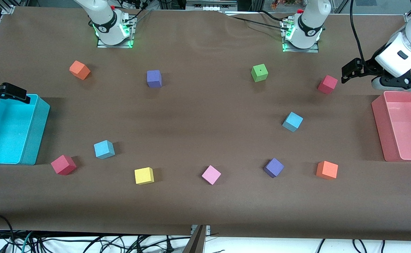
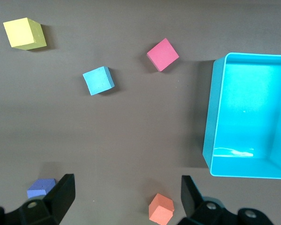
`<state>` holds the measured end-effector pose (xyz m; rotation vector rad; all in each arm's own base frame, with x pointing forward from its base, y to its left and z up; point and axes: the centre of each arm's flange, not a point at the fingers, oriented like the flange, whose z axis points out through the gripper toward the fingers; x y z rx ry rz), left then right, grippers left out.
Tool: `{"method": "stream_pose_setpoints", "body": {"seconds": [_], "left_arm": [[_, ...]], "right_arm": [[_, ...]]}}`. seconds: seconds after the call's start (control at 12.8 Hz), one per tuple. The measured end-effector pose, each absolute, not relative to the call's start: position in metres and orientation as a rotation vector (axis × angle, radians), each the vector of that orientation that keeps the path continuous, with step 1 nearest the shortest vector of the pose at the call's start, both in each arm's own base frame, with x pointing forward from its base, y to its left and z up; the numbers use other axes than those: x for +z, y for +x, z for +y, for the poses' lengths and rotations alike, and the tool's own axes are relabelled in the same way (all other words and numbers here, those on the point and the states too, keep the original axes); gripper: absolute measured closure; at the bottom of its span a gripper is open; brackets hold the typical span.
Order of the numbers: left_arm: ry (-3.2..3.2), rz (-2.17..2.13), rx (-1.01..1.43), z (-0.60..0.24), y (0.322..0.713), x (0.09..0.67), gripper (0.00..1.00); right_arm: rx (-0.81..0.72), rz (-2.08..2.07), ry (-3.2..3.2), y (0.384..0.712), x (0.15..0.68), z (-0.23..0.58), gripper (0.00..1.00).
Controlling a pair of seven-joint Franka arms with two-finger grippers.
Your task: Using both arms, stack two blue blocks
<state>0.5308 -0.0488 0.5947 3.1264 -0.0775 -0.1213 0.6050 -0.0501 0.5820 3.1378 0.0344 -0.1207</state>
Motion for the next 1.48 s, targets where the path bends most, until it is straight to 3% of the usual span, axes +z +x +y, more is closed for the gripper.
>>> {"method": "stream_pose_setpoints", "body": {"seconds": [1.48], "left_arm": [[3.126, -0.075, -0.121, -0.0481, 0.5309, 0.5947, 0.0]], "right_arm": [[-0.11, 0.036, 3.137, 0.6078, 0.5798, -0.0497, 0.0]]}}
